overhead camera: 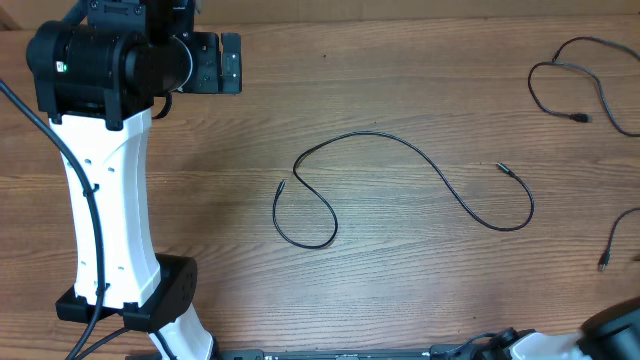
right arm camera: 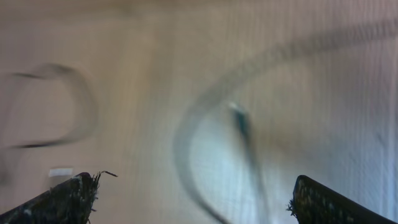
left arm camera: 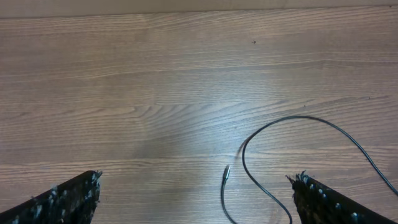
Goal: Untangle cables
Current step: 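Reach the right gripper to the center cable and grasp it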
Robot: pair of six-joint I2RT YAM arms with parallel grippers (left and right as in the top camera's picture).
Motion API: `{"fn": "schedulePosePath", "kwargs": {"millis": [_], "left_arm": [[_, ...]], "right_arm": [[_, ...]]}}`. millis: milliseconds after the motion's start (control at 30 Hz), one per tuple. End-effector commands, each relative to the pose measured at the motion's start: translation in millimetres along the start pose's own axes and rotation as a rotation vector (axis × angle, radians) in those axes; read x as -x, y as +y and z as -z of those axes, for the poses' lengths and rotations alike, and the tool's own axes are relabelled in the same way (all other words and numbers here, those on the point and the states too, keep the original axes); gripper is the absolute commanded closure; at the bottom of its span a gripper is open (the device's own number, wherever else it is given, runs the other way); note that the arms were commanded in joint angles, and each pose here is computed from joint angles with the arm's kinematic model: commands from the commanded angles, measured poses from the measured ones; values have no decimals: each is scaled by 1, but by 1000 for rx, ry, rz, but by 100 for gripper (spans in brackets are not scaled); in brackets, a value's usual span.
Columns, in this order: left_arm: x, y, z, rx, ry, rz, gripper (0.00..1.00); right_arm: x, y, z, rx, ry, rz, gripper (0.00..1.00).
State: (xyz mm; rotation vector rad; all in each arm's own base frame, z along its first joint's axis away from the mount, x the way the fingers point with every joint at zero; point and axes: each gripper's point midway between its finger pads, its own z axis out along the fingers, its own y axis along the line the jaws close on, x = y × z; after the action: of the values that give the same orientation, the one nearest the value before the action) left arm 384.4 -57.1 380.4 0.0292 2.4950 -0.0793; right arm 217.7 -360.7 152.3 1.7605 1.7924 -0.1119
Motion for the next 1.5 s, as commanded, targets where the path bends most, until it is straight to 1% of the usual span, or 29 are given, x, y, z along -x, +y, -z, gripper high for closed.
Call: {"fn": "schedulePosePath", "kwargs": {"millis": [0, 133, 200, 333, 400, 533, 700, 933, 1100, 1267, 1300, 1367, 1400, 1467], "left_arm": [[-1, -3, -4, -9, 11, -10, 0], [-1, -3, -4, -9, 11, -10, 1], [-1, -3, -4, -9, 11, -10, 0], [-1, -3, -4, -8, 11, -12, 0], [-1, -3, -4, -8, 11, -16, 0], [-1, -3, -4, -9, 11, -18, 0], [-1, -3, -4, -9, 11, -18, 0], [-1, -3, -4, -9, 11, -18, 1], [-1, -3, -4, -8, 11, -19, 0], [-1, -2, -4, -5, 11, -26, 0], [-1, -2, -4, -5, 10, -26, 0], [-1, -2, -4, -4, 10, -30, 1], [0, 0, -4, 3, 10, -31, 1], [0, 0, -4, 5, 9, -40, 0]], "right_arm": [[45, 70, 103, 290, -194, 117, 0], [38, 110, 181, 521, -233, 183, 0], [28, 120, 207, 594, -218, 201, 0], [10, 127, 225, 659, -146, 221, 0], [-7, 136, 233, 745, -86, 290, 0], [-53, 152, 250, 915, 54, 450, 0], [-105, 158, 247, 912, 172, 614, 0], [-171, 156, 223, 695, 301, 816, 0], [-228, 155, 198, 594, 449, 968, 0], [-294, 160, 170, 584, 634, 1083, 0], [-322, 162, 169, 607, 732, 1113, 0], [-355, 165, 175, 655, 846, 1141, 0], [-384, 167, 182, 696, 920, 1184, 0], [-411, 170, 190, 737, 960, 1240, 0]]}}
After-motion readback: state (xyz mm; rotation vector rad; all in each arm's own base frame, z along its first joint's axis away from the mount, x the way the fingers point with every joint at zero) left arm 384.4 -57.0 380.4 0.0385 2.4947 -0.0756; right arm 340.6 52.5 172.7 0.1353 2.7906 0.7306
